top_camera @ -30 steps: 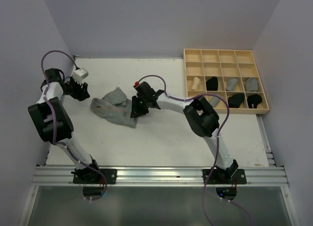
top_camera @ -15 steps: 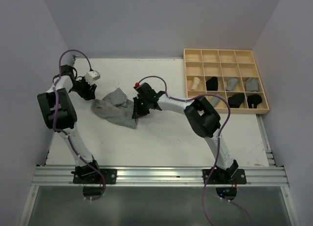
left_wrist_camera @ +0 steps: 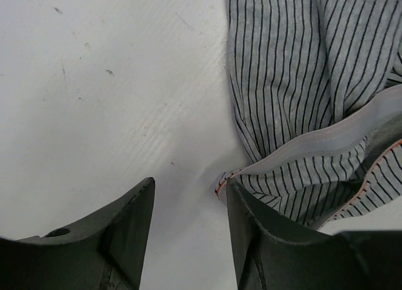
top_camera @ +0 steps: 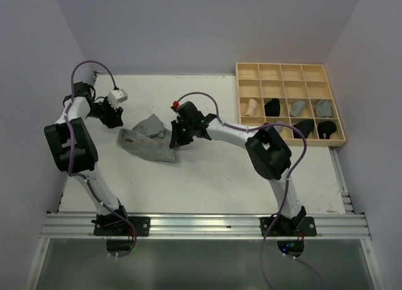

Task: Roll the underwear
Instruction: Move the underwear to the center of the board

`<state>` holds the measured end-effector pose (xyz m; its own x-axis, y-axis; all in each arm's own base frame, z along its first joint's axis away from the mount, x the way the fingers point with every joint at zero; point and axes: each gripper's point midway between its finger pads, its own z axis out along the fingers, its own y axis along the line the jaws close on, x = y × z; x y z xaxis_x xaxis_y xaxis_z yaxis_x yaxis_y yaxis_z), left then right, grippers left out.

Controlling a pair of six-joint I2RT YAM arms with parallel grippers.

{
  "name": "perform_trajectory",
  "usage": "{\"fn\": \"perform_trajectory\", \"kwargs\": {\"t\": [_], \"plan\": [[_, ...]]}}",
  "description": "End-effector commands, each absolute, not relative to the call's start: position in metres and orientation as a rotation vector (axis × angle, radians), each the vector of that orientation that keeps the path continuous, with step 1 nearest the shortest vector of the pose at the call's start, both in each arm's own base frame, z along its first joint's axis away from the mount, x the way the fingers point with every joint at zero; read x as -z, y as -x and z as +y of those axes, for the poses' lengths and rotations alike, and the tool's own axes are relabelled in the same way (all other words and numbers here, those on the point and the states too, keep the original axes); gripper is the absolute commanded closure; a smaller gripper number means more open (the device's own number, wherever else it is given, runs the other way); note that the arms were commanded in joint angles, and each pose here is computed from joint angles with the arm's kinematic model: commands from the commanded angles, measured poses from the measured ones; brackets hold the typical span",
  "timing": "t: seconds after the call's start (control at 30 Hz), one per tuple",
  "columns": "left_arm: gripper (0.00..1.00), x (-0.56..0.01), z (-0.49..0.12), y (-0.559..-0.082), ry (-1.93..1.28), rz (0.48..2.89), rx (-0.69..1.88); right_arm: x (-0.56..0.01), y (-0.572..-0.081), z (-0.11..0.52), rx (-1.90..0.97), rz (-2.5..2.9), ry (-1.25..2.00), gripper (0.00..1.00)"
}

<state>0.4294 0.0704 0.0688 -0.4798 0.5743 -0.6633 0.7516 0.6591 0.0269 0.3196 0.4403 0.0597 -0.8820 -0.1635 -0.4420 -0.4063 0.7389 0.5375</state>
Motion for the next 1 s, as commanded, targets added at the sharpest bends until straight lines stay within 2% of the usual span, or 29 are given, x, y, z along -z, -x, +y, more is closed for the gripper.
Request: {"fn": "perform_trajectory", "kwargs": {"t": [0.0, 0.13, 0.27, 0.4, 0.47, 0.5, 0.53, 0.97], "plan": [[0.47, -0.098, 0.059, -0.424, -1.085, 2.123, 0.396, -0.093, -0.319, 0.442, -0.935, 2.497, 0.497, 1.0], [0.46, -0.091, 0.06, -0.418, -1.125, 2.144, 0.428, -0.087, -0.317, 0.438, -0.902, 2.523, 0.511, 1.0], [0.46, -0.082, 0.061, -0.416, -1.14, 2.165, 0.443, -0.074, -0.316, 0.431, -0.847, 2.571, 0.515, 0.89], [0.46, -0.08, 0.06, -0.416, -1.13, 2.164, 0.453, -0.07, -0.313, 0.43, -0.849, 2.587, 0.51, 0.85], [0.46, -0.079, 0.06, -0.416, -1.125, 2.164, 0.451, -0.066, -0.312, 0.43, -0.85, 2.603, 0.506, 0.78], [0.46, -0.079, 0.06, -0.416, -1.125, 2.164, 0.453, -0.067, -0.313, 0.431, -0.849, 2.606, 0.501, 0.71], [0.46, -0.079, 0.059, -0.417, -1.126, 2.162, 0.452, -0.065, -0.313, 0.43, -0.841, 2.615, 0.494, 0.7], [0.45, -0.079, 0.059, -0.418, -1.113, 2.163, 0.449, -0.05, -0.318, 0.429, -0.785, 2.652, 0.476, 0.71]]}}
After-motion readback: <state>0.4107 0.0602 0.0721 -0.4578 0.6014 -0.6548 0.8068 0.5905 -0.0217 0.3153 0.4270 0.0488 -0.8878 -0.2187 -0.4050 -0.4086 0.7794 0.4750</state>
